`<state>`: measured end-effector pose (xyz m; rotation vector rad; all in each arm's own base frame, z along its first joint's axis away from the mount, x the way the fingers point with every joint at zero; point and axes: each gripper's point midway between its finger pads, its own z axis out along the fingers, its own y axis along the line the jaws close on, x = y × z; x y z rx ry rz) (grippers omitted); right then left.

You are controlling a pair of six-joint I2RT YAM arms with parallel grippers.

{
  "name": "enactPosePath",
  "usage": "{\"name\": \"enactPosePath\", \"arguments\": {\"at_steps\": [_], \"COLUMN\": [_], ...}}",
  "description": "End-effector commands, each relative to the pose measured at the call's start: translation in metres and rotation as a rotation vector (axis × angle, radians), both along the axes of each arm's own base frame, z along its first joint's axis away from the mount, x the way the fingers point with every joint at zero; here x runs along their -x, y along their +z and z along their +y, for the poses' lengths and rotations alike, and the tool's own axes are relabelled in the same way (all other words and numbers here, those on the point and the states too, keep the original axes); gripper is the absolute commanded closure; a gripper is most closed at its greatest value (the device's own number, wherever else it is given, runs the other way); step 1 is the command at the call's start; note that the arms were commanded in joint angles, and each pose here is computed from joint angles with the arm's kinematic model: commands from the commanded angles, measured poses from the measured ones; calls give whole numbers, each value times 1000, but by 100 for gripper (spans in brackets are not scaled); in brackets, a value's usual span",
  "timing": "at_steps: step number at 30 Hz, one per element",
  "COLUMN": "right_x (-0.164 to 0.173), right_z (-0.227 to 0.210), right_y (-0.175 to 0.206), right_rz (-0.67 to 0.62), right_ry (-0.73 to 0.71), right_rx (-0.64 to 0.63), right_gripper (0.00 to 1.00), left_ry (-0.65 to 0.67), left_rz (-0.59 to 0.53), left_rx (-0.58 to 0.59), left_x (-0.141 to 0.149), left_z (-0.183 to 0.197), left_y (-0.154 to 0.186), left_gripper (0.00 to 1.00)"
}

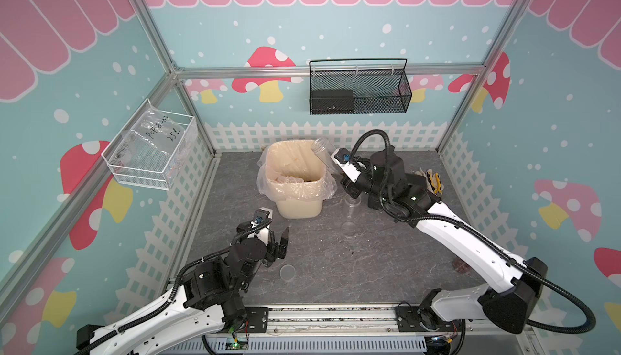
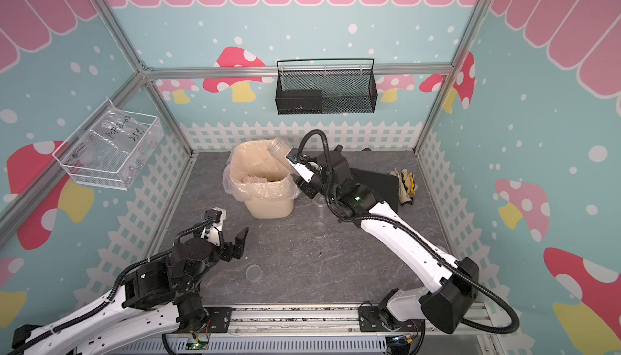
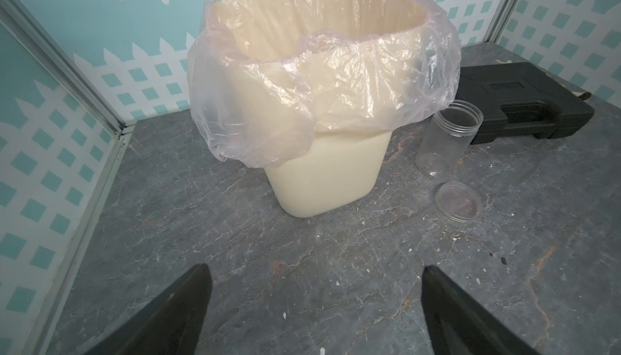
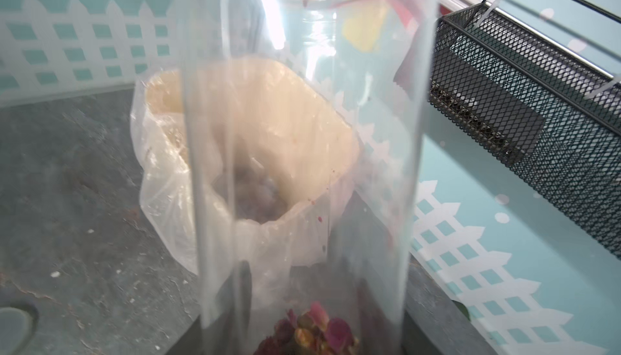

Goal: Empty the moldy dried flower tea in the jars
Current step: Place the lid at the center of the board, then pour the moldy dried flower tea into the trash bin.

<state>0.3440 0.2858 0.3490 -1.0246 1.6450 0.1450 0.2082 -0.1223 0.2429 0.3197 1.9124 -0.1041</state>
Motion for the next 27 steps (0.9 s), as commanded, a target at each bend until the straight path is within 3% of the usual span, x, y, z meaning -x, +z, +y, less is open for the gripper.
{"name": "enactPosePath", "arguments": {"at_steps": [1, 14, 23, 27], "right_x": [-12, -64, -75, -81], "right_z": [-7, -5, -8, -11], "right_y": [-11, -8, -9, -13], "right_rz": [-49, -181, -258, -272], "right_ry": [1, 11, 57, 49], "right_rx": [233, 668, 868, 946], "right_gripper": [100, 100, 100, 100], "left_ry": [1, 22, -40, -87], "left_rz": [-64, -68, -166, -233], "left_rx": [-35, -17, -28, -96], "left_x": [-3, 0, -5, -14], "left_z": [3, 11, -3, -20], "left_y": [6, 6, 24, 32], "left_gripper": [1, 1, 1, 1]}}
